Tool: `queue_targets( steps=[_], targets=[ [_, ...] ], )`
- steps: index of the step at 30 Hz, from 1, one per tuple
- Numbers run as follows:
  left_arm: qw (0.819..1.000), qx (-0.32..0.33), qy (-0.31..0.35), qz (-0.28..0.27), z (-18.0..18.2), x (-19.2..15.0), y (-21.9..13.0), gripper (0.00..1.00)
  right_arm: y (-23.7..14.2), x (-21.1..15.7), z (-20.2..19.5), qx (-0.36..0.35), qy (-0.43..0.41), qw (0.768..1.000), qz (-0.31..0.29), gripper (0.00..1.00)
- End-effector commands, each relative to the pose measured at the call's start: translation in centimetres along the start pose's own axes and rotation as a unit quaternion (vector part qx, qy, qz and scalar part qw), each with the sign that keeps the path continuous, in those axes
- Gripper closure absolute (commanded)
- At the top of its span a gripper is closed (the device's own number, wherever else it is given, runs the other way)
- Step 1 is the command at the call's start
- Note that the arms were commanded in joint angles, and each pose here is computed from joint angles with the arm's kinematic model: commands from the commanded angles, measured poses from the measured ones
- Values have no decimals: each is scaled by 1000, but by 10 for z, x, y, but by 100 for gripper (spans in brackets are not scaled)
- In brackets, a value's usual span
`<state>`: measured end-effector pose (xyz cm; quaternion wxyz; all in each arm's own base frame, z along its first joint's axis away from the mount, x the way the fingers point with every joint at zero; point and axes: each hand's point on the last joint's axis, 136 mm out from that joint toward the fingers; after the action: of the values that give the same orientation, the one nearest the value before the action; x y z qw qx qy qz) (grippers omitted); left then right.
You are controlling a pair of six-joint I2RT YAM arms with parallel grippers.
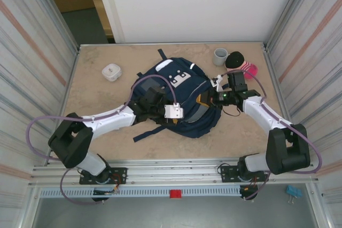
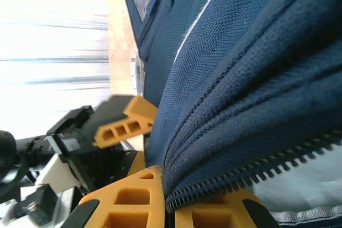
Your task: Pack the student bag
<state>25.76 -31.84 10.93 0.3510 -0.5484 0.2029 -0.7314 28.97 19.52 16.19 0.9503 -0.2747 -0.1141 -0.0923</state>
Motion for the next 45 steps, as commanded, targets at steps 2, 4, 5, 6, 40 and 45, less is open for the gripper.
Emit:
queue_targets(
  steps=[2, 4, 5, 6, 40, 45],
  targets=[
    [998, 9, -46, -40, 11, 10, -11, 67, -18, 8, 14, -2, -17, 1000, -13, 89],
    [995, 0, -79, -56, 10, 14, -14, 82, -27, 11, 3, -48, -5, 998, -29, 86],
    [993, -2, -96, -63, 10, 16, -14, 86, -33, 10, -3, -80, 4, 996, -36, 81],
    [991, -2, -113, -68, 12, 17, -15, 89, -38, 10, -3, -100, 2, 994, -43, 76],
    [917, -129, -359, -114, 30, 62, -25, 100, 33, -42, 57, -265, -143, 941, -152, 55],
    [915, -139, -359, -124, 30, 67, -28, 100, 33, -31, 49, -291, -139, 932, -167, 54]
  ],
)
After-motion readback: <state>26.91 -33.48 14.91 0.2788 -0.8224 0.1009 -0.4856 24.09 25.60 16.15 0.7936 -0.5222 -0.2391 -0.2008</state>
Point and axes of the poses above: each hand's point on the last joint's axis, 136 mm out from that joint toward the fingers, its own y axis out along the fingers, its own z axis along the line the jaws close on, x = y × z, and after that the axes turned 7 degrees about -y, right-handed
